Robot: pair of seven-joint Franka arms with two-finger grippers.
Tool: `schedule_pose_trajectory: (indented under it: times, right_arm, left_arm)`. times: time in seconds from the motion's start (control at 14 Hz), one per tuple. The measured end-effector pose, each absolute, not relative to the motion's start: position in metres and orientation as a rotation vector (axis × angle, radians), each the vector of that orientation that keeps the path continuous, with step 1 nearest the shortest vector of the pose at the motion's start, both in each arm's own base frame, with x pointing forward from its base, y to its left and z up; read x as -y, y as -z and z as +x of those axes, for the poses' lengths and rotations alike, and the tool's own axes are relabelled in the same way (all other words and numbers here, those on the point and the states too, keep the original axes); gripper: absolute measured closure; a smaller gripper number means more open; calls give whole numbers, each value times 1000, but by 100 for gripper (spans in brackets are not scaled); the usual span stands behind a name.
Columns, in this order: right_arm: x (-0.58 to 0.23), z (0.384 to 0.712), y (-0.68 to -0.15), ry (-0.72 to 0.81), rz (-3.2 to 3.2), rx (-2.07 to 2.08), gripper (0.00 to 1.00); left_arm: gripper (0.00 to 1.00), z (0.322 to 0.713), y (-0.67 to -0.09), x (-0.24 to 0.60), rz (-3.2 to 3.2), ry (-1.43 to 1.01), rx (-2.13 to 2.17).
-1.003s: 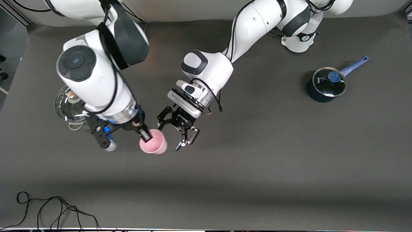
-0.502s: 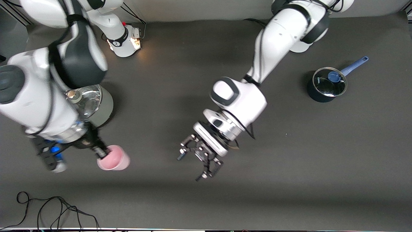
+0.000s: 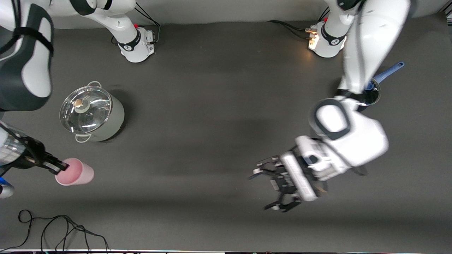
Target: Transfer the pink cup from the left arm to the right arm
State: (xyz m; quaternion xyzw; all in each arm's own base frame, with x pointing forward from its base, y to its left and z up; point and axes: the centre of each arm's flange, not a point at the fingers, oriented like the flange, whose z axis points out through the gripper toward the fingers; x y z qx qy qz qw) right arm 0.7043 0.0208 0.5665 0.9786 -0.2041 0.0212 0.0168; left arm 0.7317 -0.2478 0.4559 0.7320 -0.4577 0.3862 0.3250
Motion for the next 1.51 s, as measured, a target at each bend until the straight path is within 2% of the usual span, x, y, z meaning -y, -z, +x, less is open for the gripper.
schedule_pose_trajectory:
  times: [0.36,0.65,0.86,1.22,1.51]
  right_arm:
    - [37,682,-550,77,3112,-8,96]
    - [55,674,-496,-39,3113,-126,96]
    - [58,654,-445,-52,3119,-207,96]
    - [74,646,-360,-99,3184,-270,96]
    - [73,654,-310,-120,3195,-240,96]
  left_arm:
    - [0,688,-515,102,2057,-485,1375]
    - [0,637,-582,73,2414,-148,1239]
    - [0,620,-613,43,2661,-35,938]
    - [0,623,-607,-20,2878,68,318]
    - [0,617,-589,-22,2918,267,-28]
